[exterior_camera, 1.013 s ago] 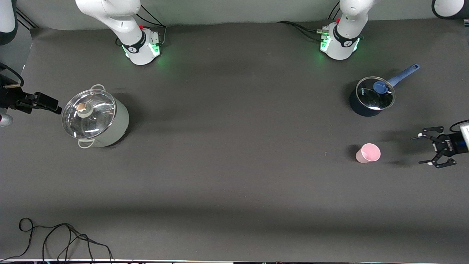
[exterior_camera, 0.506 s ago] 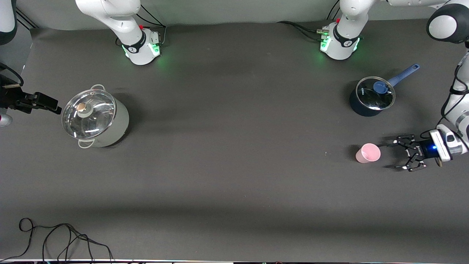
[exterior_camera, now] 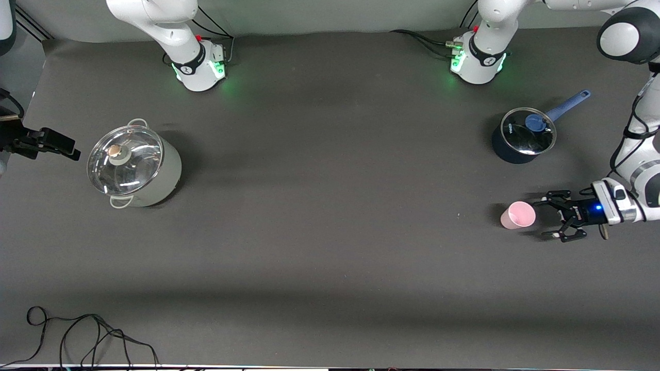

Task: Transfer pink cup from left to right arm
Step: 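Close the left gripper around the pink cup's side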

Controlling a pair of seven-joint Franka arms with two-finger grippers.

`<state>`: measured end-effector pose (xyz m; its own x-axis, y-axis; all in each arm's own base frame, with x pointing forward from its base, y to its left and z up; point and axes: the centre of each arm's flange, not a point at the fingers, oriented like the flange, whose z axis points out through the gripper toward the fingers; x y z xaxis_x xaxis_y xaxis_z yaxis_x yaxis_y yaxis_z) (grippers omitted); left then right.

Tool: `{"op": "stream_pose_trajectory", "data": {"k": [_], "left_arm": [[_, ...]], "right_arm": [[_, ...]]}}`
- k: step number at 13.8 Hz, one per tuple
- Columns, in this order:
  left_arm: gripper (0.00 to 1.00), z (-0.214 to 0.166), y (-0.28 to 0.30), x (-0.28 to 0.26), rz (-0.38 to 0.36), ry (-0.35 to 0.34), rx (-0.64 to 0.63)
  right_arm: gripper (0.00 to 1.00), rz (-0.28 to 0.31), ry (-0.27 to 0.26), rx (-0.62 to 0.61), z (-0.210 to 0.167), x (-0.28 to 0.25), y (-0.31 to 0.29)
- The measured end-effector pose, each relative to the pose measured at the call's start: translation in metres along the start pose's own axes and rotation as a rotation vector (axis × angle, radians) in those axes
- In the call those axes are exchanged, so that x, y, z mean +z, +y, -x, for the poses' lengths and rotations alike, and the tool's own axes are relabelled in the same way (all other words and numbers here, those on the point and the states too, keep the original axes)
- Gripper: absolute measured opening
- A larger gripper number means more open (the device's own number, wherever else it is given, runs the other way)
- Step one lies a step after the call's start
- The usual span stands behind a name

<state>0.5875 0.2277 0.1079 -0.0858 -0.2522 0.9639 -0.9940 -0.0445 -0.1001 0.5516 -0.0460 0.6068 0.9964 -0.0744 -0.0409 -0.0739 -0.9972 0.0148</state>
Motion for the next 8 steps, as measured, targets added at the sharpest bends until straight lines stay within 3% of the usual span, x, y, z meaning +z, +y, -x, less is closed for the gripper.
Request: {"op": "stream_pose_trajectory", "data": {"k": [8], "left_arm": [[1.00,0.043,0.021,0.043,0.008,0.083,0.000]], "right_arm": [[1.00,0.000,-0.009,0.006,0.000,0.002,0.004]]}}
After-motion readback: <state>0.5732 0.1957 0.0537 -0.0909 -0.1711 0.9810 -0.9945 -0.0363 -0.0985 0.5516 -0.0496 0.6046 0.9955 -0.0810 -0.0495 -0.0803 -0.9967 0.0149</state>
